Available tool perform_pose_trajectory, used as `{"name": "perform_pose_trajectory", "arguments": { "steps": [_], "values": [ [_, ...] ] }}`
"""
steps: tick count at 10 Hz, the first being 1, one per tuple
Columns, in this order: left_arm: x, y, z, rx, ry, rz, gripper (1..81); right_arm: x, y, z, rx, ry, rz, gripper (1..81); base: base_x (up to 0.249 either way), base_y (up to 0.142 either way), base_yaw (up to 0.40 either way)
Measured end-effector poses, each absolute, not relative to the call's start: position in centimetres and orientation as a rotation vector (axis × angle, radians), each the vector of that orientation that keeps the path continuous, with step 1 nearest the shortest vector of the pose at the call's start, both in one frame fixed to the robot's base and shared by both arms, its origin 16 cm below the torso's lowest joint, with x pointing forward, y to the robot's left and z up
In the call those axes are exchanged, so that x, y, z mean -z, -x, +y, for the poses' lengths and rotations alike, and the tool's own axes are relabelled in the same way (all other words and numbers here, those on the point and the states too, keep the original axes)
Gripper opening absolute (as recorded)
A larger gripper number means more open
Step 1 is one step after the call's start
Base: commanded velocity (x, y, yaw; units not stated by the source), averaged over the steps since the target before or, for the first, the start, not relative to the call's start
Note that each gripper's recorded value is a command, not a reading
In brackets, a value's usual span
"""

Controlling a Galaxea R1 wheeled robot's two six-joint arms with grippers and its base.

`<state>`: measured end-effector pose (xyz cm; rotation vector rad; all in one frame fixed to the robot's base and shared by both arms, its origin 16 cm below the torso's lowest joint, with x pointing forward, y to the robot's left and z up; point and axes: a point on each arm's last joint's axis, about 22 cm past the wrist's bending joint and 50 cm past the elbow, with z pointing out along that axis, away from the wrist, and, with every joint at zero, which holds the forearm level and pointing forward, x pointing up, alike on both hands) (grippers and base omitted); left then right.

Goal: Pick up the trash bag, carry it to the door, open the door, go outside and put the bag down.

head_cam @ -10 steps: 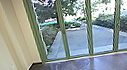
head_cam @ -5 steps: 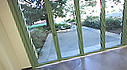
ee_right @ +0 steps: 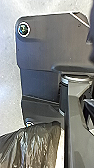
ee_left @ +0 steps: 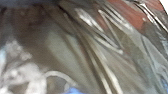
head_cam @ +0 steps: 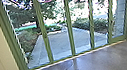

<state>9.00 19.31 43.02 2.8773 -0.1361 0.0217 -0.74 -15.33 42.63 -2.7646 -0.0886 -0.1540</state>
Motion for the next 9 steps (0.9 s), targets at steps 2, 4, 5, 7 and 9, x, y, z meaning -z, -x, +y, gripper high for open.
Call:
{"name": "perform_pose_trajectory", "arguments": {
  "steps": [2,4,5,7,9],
  "values": [
    [-43.02,-9.00,19.31,-0.021,-2.877,-0.136,1.0,-42.63,0.72,-15.33,0.154,2.765,-0.088,81.1,0.000,0.000,-0.290],
    [-43.02,-9.00,19.31,-0.021,-2.877,-0.136,1.0,-42.63,0.72,-15.33,0.154,2.765,-0.088,81.1,0.000,0.000,-0.290],
    [-43.02,-9.00,19.31,-0.021,-2.877,-0.136,1.0,-42.63,0.76,-15.29,0.154,2.764,-0.088,81.1,0.000,0.000,-0.290],
    [-43.02,-9.00,19.31,-0.021,-2.877,-0.136,1.0,-42.63,0.73,-15.33,0.154,2.765,-0.089,81.1,0.000,0.000,-0.290],
    [-43.02,-8.99,19.28,-0.021,-2.877,-0.136,1.0,-42.63,0.76,-15.29,0.154,2.764,-0.088,81.1,0.000,0.000,-0.290]
  ]
}}
